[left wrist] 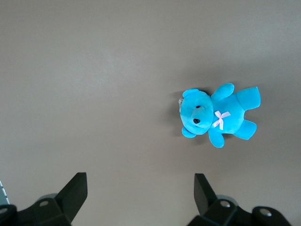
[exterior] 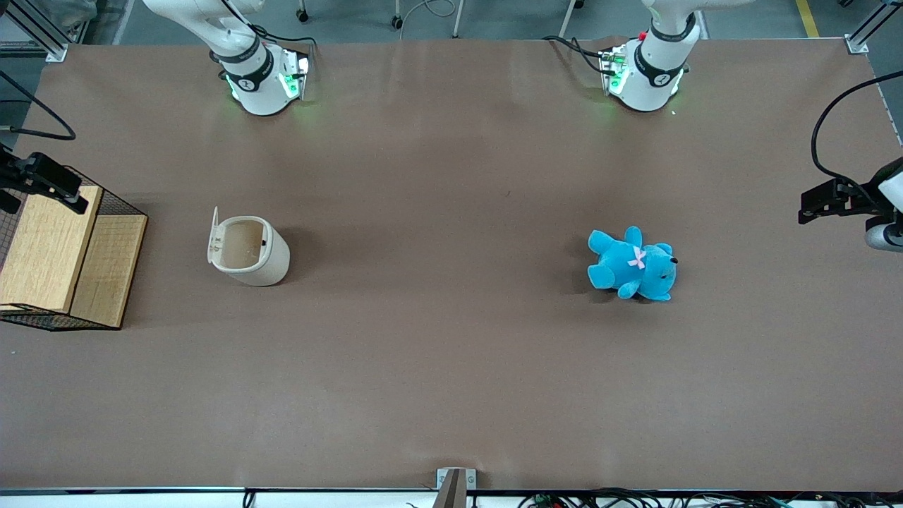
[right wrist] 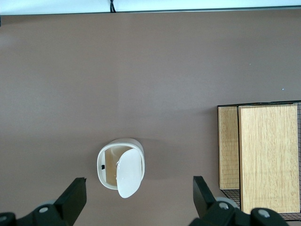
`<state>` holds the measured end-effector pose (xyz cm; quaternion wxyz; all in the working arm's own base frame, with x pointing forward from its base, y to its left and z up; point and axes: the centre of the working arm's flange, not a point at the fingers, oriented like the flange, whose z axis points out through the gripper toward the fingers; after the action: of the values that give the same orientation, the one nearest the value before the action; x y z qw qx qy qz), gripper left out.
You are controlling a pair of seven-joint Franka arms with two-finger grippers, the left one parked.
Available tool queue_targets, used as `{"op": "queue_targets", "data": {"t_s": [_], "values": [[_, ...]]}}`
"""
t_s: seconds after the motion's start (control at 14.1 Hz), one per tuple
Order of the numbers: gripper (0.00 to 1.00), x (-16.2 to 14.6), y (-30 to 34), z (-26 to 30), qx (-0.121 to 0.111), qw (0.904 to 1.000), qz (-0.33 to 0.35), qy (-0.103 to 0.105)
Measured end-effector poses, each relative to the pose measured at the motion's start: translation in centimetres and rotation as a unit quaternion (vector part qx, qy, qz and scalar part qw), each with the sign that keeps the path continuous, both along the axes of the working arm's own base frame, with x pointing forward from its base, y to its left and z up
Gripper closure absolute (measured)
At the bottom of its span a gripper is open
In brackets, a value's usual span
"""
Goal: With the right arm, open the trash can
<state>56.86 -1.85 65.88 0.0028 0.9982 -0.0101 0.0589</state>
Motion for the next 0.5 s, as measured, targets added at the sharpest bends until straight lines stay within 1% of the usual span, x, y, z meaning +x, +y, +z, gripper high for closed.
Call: {"op": "queue_targets", "data": {"t_s": [0.5], "values": [[0.00, -0.12, -0.16, 0.22, 0.000, 1.0000, -0.001, -0.002]]}}
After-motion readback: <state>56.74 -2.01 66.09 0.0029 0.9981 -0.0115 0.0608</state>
